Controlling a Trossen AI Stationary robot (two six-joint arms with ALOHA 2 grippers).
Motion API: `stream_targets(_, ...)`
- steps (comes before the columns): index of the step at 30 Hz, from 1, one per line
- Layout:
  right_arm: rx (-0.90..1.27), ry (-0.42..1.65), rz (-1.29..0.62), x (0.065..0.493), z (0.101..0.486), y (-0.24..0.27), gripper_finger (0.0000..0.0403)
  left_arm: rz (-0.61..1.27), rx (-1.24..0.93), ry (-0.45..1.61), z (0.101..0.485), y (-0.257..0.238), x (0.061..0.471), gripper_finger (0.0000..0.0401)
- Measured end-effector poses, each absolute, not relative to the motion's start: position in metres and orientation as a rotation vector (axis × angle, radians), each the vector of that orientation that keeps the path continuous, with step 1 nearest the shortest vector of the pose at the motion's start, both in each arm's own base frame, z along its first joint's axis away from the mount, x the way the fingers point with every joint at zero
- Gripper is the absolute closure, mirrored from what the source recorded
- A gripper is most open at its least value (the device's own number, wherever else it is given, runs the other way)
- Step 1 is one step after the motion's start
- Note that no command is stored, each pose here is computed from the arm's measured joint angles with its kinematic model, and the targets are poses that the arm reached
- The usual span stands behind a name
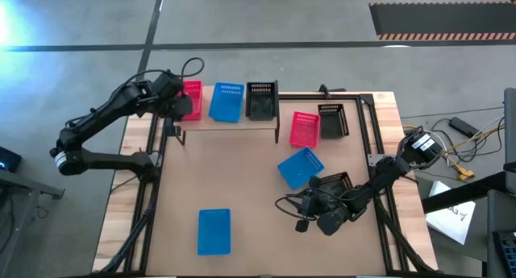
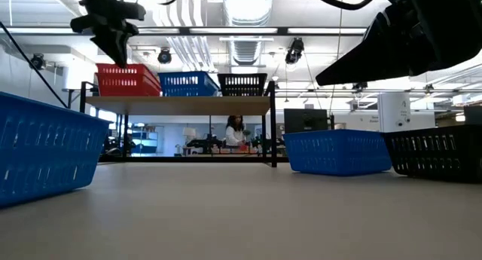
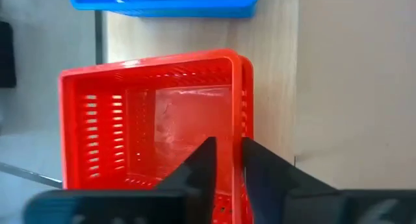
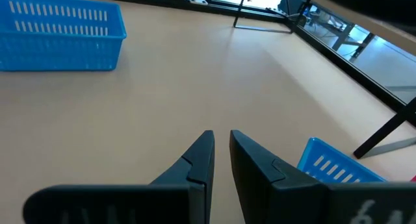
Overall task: Stack baskets on shelf by color
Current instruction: Stack the bottom red bin on the red bin on the shelf
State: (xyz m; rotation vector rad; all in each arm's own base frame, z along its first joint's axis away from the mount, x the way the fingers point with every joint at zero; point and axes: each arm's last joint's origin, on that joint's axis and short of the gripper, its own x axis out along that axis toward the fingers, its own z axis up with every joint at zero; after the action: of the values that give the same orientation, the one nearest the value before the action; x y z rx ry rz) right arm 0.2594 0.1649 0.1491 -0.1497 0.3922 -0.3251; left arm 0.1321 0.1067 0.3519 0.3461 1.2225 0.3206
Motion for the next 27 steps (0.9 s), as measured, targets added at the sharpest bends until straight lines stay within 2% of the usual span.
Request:
stream_targets(7, -0.150, 0.392, -0.325, 0.259, 0.149, 0.165, 0.0360, 0.406, 0.320, 1.128, 0.374, 0.102, 0.126, 0.0254)
stream_targets(11, -0.151, 0.392, -0.325, 0.259, 0.149, 0.165, 0.0360, 0.498, 0.263, 1.123, 0.373, 0.104, 0.126, 0.0240)
stream_targets(16, -0.149, 0.390, -0.325, 0.259, 0.149, 0.165, 0.0360, 0.602, 0.221, 1.160, 0.354, 0.118, 0.141, 0.0273)
stream_targets(22, -0.148, 0.390, -0.325, 0.260, 0.149, 0.165, 0.0360, 0.517, 0.201, 1.247, 0.333, 0.132, 0.160, 0.0332)
stream_targets(27, -0.148, 0.390, -0.325, 0.260, 0.149, 0.165, 0.0360, 0.401, 0.168, 1.276, 0.328, 0.129, 0.161, 0.0362)
